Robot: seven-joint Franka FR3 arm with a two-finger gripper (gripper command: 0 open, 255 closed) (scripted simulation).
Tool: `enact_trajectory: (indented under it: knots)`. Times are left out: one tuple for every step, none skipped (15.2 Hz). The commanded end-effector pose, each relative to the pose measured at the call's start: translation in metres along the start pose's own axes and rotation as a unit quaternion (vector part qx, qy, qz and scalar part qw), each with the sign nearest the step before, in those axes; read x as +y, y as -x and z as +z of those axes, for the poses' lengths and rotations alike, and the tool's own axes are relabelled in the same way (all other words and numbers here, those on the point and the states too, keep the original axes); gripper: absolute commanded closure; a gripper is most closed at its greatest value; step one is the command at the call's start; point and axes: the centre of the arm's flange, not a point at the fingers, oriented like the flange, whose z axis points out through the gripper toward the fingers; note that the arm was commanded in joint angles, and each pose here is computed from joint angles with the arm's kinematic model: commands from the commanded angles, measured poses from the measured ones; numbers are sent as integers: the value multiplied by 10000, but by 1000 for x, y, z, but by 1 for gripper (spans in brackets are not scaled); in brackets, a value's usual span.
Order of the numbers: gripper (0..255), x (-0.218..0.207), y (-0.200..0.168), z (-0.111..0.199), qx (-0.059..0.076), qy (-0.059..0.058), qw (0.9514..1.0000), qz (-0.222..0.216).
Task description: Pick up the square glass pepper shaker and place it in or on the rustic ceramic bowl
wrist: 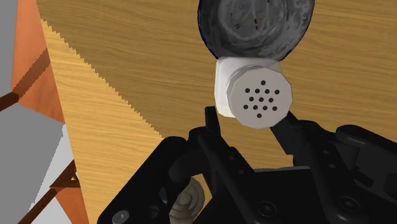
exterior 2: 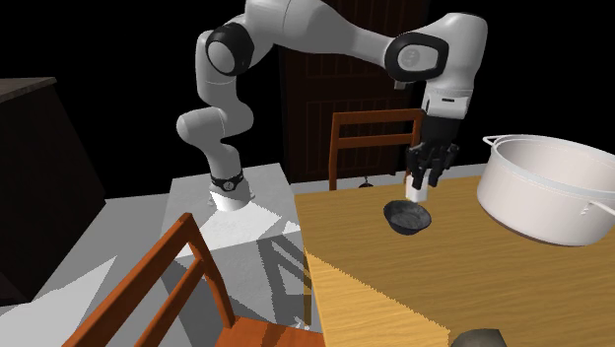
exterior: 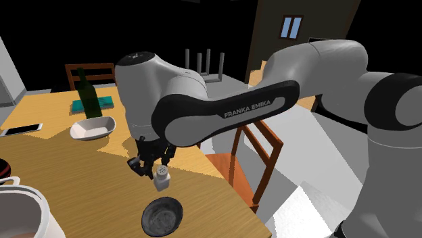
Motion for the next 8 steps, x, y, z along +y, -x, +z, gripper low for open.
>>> enact_trajectory:
  knots:
    - [255, 0, 1, 11, 2, -2, 10000, 0]
    - [255, -1, 2, 16, 2, -2, 10000, 0]
    - [255, -1, 2, 21, 2, -2, 10000, 0]
    - [255, -2, 3, 26, 2, -2, 10000, 0]
    - [255, -2, 3, 31, 2, -2, 10000, 0]
    - [255, -2, 3, 31, 1, -2, 10000, 0]
    - [255, -2, 3, 31, 2, -2, 10000, 0]
    - [255, -2, 3, 31, 2, -2, 10000, 0]
